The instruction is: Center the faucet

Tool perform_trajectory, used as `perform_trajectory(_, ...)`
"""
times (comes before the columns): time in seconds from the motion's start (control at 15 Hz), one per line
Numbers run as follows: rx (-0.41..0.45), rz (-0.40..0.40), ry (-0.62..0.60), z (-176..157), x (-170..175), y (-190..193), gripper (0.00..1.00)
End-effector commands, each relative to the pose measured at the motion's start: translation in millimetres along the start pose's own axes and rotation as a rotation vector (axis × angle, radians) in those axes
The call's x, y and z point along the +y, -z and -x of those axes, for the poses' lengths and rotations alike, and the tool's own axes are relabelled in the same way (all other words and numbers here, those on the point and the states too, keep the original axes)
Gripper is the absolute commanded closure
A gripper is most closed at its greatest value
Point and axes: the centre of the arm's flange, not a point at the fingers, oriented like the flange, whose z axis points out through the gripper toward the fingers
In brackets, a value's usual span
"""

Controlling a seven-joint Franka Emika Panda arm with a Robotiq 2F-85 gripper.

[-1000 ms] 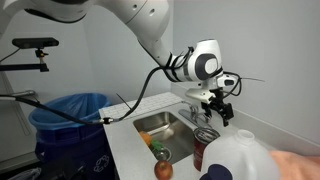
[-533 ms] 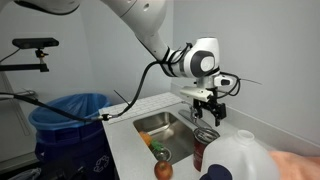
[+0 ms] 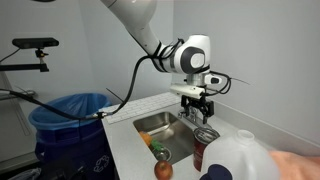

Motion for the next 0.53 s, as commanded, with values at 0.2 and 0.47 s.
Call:
perform_trajectory(0.2, -0.059, -0.048, 0.110, 37, -38, 10, 0.00)
perform_trajectory(0.47, -0.019, -0.049, 0.114, 34, -60, 12, 0.00)
